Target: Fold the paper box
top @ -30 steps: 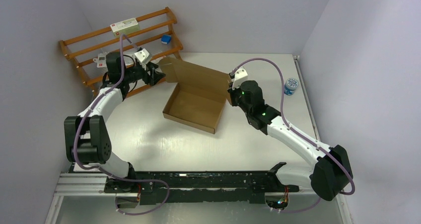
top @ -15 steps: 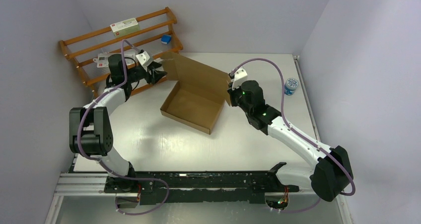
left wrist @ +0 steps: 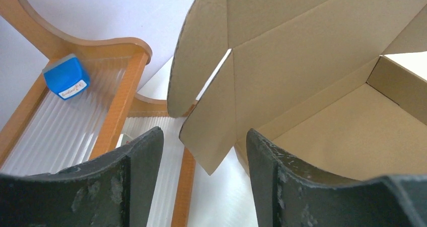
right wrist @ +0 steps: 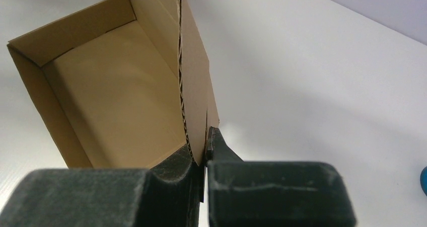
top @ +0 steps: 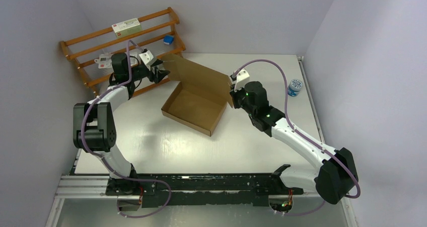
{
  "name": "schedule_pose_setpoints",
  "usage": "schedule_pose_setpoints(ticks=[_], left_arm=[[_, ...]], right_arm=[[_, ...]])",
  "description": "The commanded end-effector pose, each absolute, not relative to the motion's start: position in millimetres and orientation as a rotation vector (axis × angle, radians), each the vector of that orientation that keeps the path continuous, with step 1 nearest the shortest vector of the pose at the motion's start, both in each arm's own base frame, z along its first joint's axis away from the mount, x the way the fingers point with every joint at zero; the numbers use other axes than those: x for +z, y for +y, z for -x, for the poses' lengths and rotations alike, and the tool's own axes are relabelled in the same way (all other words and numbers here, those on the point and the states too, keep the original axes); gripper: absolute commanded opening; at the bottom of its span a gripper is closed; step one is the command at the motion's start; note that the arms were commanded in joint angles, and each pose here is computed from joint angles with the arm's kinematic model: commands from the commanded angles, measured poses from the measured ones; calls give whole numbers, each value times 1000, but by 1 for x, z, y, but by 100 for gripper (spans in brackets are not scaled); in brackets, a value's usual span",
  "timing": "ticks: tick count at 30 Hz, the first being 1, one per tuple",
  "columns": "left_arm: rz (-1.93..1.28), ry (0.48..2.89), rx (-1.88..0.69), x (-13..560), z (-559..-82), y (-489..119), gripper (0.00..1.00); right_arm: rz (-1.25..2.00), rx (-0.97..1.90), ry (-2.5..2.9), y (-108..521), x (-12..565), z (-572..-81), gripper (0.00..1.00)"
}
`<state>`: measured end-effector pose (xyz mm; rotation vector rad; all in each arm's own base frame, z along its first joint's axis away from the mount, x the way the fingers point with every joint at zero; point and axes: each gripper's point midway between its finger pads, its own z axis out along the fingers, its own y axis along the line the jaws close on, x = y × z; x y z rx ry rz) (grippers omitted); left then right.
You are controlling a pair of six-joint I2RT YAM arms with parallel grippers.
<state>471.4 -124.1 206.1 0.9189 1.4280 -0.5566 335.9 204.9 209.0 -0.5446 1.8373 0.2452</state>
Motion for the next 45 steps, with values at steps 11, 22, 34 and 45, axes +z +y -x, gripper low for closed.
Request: schedule_pose_setpoints(ticks=[11,22,34,45], left_arm=[[-1027,1330,-721,230,-450,-147,14],[-725,1627,-590,233,-432,-155,11],[-235,1926,-624,222,-402,-178,16],[26,1955,-686,210,-365,-202,18]], right_arm=[[542,275,1817,213,224,-342,0],[351,246,1896,205,221,-354,0],[135,274,1956,202,226,-360,0],[-87,144,1991,209,217,-354,1]])
